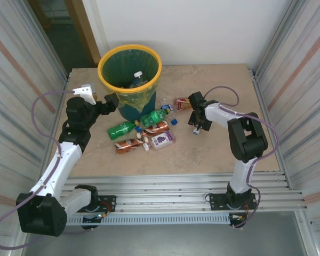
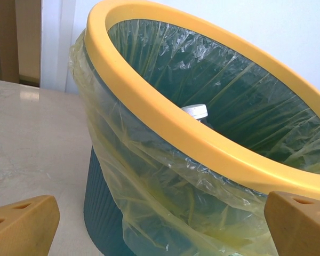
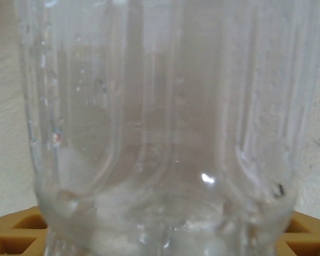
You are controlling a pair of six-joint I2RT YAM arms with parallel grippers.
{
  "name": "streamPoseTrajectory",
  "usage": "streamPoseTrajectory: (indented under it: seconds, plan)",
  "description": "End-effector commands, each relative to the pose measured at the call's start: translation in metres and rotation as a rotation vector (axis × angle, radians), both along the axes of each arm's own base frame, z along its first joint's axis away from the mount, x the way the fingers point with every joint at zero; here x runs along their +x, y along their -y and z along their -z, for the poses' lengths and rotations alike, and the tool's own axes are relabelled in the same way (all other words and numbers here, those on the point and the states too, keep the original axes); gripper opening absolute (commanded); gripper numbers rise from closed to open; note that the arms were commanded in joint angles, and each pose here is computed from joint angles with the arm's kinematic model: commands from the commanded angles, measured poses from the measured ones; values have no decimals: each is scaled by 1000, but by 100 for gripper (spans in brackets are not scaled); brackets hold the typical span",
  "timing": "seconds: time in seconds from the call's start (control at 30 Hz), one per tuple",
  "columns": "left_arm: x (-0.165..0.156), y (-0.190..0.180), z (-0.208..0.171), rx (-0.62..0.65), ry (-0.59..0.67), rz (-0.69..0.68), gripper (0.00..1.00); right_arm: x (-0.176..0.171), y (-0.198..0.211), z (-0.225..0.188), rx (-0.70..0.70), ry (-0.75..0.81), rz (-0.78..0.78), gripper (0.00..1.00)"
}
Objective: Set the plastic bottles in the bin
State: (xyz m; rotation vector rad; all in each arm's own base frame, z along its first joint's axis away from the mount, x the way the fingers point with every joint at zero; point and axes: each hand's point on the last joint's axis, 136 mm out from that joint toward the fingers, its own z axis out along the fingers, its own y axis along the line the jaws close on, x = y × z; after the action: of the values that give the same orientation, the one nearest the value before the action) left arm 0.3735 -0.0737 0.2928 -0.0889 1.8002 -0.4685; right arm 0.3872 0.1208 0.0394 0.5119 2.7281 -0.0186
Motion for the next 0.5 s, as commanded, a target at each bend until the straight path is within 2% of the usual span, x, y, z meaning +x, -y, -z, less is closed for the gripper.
streamPoseTrajectory:
  seconds: [0.0,0.2,0.47]
  plan:
    - [2,-1,-20,-33,26,3,99,3,-5,-43,-32,121,-54,50]
    - [0,8,-34,-47,34,15,99,0,-36,-99,-4,312,-181,48]
    - [-3,43,-55,-57,76,121,99,-15,-89,-180,79,571,-411,46]
